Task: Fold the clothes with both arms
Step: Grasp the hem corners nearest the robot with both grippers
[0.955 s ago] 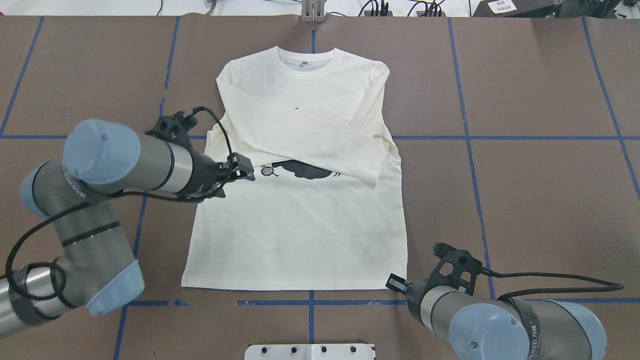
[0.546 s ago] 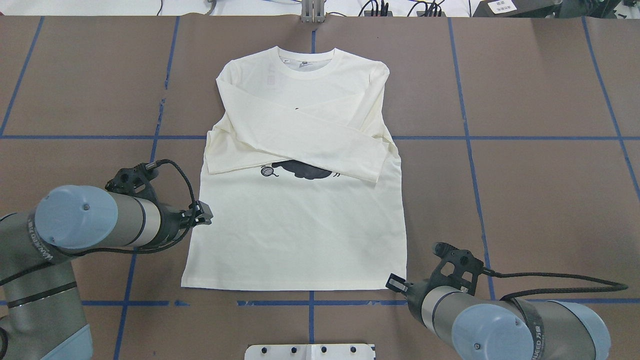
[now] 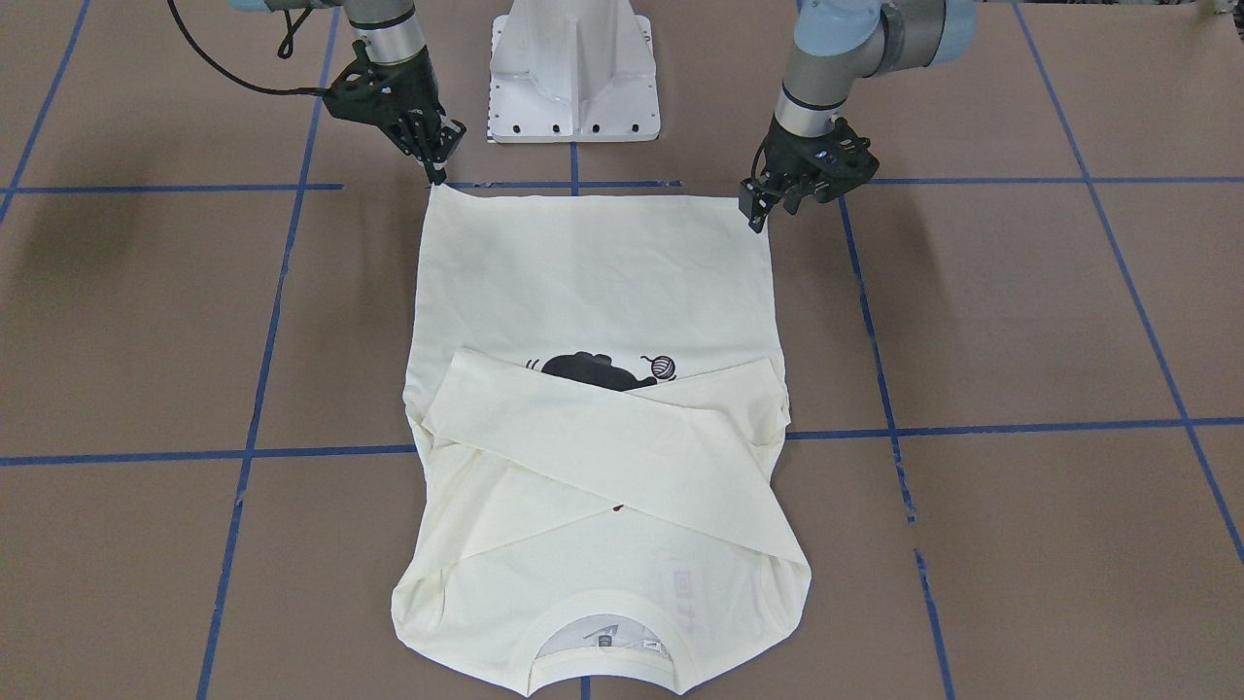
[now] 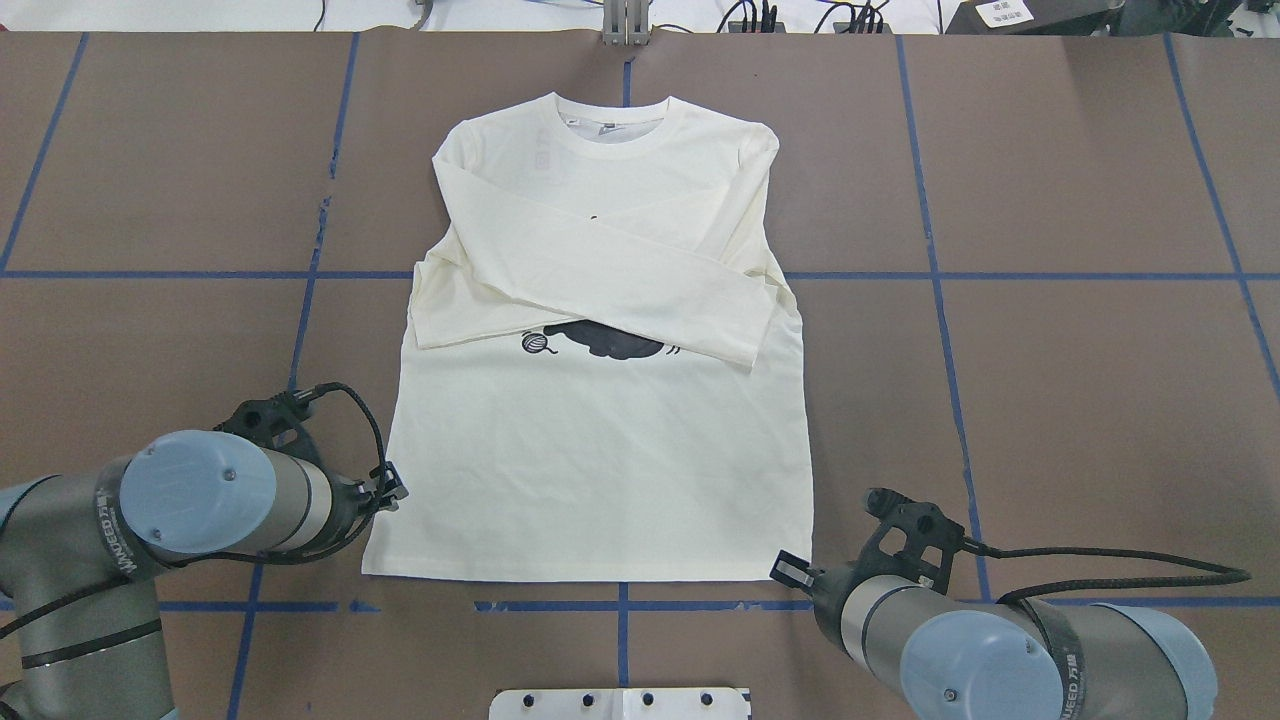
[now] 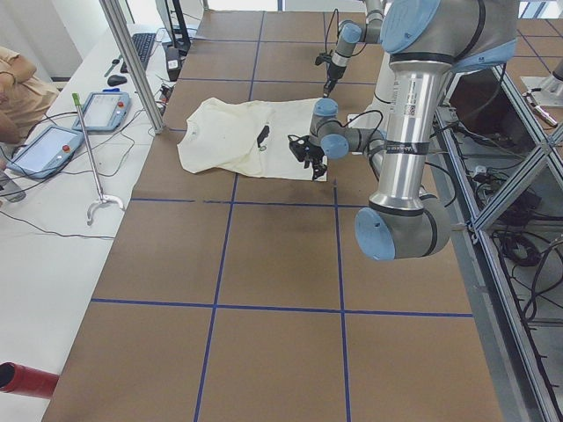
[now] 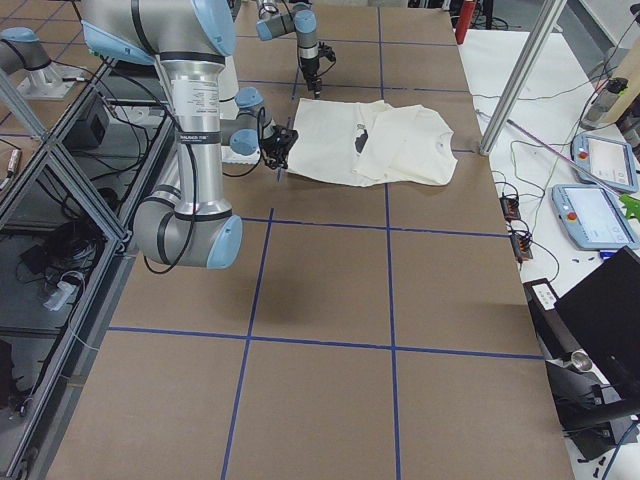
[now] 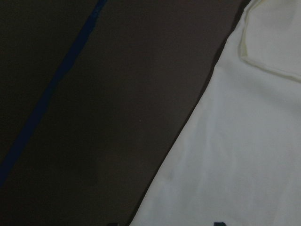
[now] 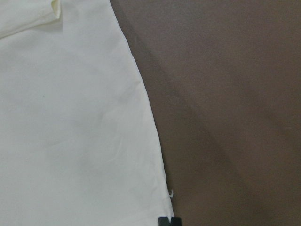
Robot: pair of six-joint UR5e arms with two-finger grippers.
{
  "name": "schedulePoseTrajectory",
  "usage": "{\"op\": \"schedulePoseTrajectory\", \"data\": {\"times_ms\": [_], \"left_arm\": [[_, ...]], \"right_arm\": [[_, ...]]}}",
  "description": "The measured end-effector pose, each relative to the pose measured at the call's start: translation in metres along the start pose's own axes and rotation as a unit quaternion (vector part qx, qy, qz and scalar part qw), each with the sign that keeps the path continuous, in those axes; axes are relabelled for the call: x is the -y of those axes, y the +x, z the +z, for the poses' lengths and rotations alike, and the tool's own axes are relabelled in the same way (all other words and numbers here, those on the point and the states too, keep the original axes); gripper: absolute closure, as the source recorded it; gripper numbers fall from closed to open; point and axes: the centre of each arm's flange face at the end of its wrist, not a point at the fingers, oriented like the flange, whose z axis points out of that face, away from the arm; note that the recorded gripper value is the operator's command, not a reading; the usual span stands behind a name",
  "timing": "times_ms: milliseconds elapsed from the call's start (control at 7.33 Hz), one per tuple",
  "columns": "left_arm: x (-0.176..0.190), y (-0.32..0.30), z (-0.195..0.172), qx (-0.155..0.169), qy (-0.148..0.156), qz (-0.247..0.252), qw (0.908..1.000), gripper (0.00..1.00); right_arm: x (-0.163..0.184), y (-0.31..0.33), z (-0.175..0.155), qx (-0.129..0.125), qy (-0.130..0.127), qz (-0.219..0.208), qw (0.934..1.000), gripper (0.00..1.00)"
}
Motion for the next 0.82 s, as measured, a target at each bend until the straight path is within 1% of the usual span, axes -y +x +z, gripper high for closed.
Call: {"op": "schedulePoseTrajectory", "data": {"times_ms": [136, 409, 819], "left_arm": [[-0.01, -0.003, 0.008, 0.008, -0.004, 0.001, 1.0, 0.4], [-0.017, -0.003, 0.007, 0.009, -0.011, 0.002, 0.9999, 0.41], [-0.029, -0.006, 0.009, 0.012, -0.019, 0.009, 0.9997, 0.49]], "right_arm": [[0.0, 0.0, 0.0, 0.0, 0.0, 0.0, 1.0, 1.0], [-0.001, 0.0, 0.0, 0.0, 0.0, 0.0, 1.0, 1.0], [-0.001, -0.001, 0.0, 0.001, -0.001, 0.0, 1.0, 1.0]]}}
